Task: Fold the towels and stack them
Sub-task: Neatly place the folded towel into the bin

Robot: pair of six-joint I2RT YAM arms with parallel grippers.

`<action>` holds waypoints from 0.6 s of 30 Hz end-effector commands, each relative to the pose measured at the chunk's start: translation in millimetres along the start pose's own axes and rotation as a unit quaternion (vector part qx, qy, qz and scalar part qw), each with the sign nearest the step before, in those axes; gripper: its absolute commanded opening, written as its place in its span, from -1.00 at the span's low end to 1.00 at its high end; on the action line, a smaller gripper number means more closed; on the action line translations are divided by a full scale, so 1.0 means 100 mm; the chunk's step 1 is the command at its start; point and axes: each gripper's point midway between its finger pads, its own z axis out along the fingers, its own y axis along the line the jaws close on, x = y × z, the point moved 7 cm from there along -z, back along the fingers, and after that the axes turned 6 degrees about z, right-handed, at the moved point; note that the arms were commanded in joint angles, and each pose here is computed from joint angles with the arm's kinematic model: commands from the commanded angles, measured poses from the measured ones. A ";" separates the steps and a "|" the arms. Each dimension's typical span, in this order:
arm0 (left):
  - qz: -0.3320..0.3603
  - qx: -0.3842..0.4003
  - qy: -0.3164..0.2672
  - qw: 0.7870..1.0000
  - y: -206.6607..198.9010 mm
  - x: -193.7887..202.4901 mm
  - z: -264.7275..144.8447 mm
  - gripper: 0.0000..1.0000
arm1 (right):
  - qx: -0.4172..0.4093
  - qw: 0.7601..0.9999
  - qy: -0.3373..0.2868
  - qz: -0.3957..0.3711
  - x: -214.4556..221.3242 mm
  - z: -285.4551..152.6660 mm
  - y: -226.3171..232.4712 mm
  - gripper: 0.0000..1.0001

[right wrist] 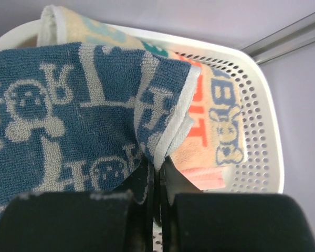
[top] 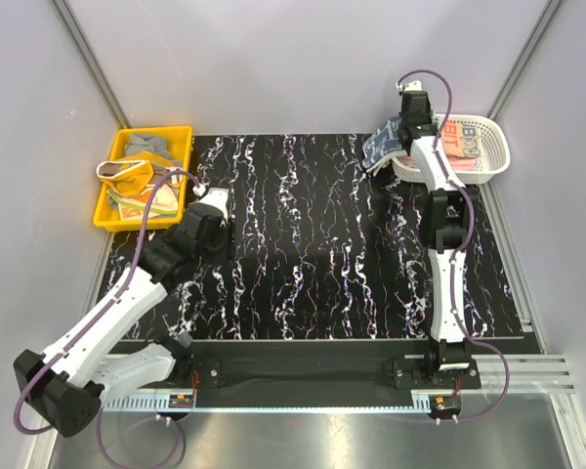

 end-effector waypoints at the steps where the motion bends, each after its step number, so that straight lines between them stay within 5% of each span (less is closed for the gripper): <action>1: 0.011 -0.015 -0.035 0.999 0.03 -0.16 0.01 -0.05 | 0.042 0.998 -0.055 0.000 -0.35 -0.08 -0.29 -1.00; 18: 0.010 0.010 -0.009 1.000 -0.04 0.02 0.22 -0.07 | 0.053 0.994 -0.078 0.051 -0.40 0.03 -1.12 -1.00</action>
